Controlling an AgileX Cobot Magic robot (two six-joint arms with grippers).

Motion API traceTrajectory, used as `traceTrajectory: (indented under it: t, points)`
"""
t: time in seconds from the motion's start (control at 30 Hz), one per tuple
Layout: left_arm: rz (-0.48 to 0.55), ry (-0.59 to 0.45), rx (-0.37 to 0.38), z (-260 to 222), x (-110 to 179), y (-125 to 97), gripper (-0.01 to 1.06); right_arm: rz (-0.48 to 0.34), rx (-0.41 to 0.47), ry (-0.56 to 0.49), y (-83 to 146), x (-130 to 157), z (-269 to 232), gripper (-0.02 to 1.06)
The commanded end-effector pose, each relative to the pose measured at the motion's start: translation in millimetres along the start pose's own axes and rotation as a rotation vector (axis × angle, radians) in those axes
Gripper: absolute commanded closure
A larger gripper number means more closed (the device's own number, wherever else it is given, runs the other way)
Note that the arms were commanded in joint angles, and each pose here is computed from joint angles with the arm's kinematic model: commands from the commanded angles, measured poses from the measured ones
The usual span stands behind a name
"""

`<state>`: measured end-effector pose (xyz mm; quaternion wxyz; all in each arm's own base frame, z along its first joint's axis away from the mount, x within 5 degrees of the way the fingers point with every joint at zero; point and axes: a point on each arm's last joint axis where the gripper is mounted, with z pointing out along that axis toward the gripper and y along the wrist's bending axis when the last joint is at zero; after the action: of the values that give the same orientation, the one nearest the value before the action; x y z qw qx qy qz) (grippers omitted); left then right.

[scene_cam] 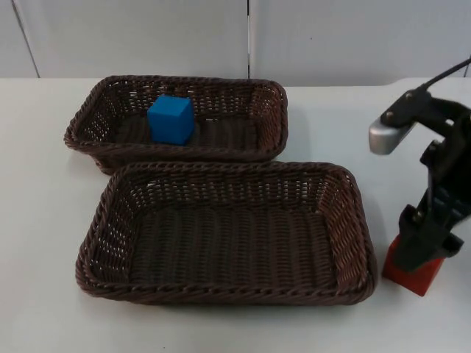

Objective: Pick up one cube with the left hand and place it into the upper basket. Pick up one cube with the right hand and place it into the lower basket.

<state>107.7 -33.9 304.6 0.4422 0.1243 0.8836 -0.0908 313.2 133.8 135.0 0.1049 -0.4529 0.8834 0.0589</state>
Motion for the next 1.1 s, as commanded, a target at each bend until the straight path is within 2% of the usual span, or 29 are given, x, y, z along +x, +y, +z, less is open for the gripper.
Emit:
traceTrajectory:
  t: [0.0,0.3,0.33,0.4,0.43,0.47,0.57,0.6,0.7,0.73,0.87,0.97,1.07]
  points:
    - [-0.009,-0.017,0.01,-0.8,-0.4,-1.1,0.17,-0.011,0.007,-0.011,-0.1,-3.0,4.8,-0.01]
    - [-0.009,-0.017,0.01,-0.8,-0.4,-1.1,0.17,0.003,-0.016,0.03,-1.7,1.5,29.8,0.0]
    - [-0.009,-0.017,0.01,-0.8,-0.4,-1.1,0.17,0.006,-0.019,0.034,-1.6,1.9,31.5,0.02]
    - [-0.009,-0.017,0.01,-0.8,-0.4,-1.1,0.17,0.006,-0.022,0.037,-1.4,2.3,32.2,0.13]
    - [-0.009,-0.017,0.01,-0.8,-0.4,-1.1,0.17,0.006,-0.022,0.037,-1.4,2.3,32.2,0.13]
    - [-0.009,-0.017,0.01,-0.8,-0.4,-1.1,0.17,0.009,-0.022,0.037,-1.4,2.3,32.2,0.2]
    - [-0.009,-0.017,0.01,-0.8,-0.4,-1.1,0.17,0.009,-0.022,0.037,-1.4,2.3,32.2,0.54]
    - [-0.009,-0.017,0.01,-0.8,-0.4,-1.1,0.17,0.009,-0.022,0.037,-1.4,2.3,32.2,0.54]
    - [-0.009,-0.017,0.01,-0.8,-0.4,-1.1,0.17,0.004,-0.03,0.045,-0.1,2.6,27.4,0.95]
    - [-0.009,-0.017,0.01,-0.8,-0.4,-1.1,0.17,-0.002,-0.03,0.044,0.4,2.4,22.9,1.05]
    - [-0.009,-0.017,0.01,-0.8,-0.4,-1.1,0.17,-0.022,-0.044,0.062,4.5,3.7,4.6,1.05]
    - [-0.009,-0.017,0.01,-0.8,-0.4,-1.1,0.17,-0.045,-0.027,0.065,6.9,4.6,-17.9,1.05]
    - [-0.009,-0.017,0.01,-0.8,-0.4,-1.1,0.17,-0.048,0.021,0.019,9.6,3.5,-48.1,1.05]
